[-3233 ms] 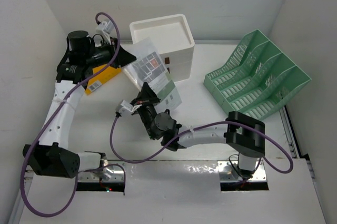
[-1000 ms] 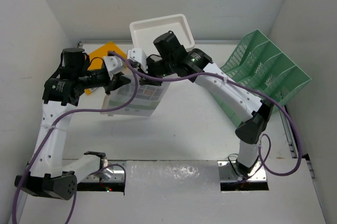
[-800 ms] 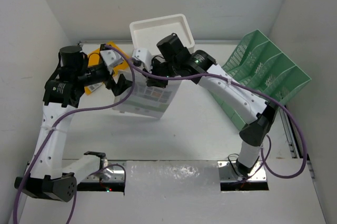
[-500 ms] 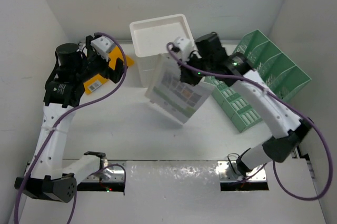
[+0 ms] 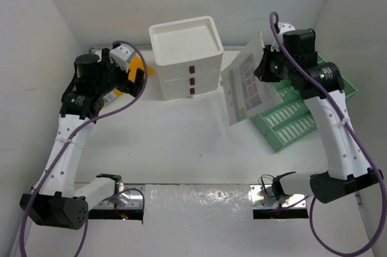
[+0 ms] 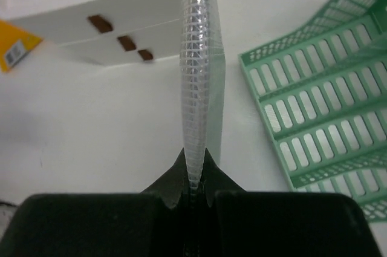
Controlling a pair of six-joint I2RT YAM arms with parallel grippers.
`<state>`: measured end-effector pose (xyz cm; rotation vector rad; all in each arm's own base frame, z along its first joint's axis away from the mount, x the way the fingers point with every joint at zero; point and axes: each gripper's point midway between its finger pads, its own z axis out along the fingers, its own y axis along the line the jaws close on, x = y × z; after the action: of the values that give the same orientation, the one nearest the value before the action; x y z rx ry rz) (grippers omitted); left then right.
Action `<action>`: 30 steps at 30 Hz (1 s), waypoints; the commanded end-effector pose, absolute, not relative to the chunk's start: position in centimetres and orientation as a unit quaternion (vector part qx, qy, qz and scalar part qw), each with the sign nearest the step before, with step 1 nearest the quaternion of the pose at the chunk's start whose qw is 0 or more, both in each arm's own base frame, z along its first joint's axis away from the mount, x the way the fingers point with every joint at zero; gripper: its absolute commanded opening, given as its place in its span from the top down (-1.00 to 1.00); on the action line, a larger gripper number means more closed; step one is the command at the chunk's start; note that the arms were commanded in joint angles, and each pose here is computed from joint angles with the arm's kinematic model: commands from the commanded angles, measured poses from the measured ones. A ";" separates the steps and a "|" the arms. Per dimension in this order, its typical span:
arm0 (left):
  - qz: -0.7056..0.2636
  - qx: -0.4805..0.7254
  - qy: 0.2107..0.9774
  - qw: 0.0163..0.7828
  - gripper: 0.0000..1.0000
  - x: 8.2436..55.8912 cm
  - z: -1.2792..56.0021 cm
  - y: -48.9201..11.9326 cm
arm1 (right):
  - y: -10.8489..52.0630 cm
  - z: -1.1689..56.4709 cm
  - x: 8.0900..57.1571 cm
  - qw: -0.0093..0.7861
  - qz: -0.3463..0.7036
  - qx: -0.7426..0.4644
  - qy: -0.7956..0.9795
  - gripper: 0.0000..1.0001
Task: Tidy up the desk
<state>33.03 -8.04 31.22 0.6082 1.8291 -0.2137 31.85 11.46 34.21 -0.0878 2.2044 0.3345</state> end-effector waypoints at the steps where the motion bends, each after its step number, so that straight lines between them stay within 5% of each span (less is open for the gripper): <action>1: -0.082 0.256 0.759 0.593 -0.99 33.1 32.8 -8.0 | 9.7 37.7 32.6 0.488 0.143 0.088 0.857 1.00; 10: -0.070 0.263 0.752 0.601 -0.99 32.3 32.8 -7.7 | 4.1 42.9 30.9 0.583 0.111 0.264 0.760 1.00; 30: -0.107 0.257 0.774 0.569 -0.99 32.9 31.8 -8.6 | -1.5 43.1 28.7 0.603 0.047 0.433 0.669 1.00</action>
<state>32.73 -8.07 29.49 0.6114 1.8706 -0.2285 29.42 0.05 40.06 0.9078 1.7489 0.0551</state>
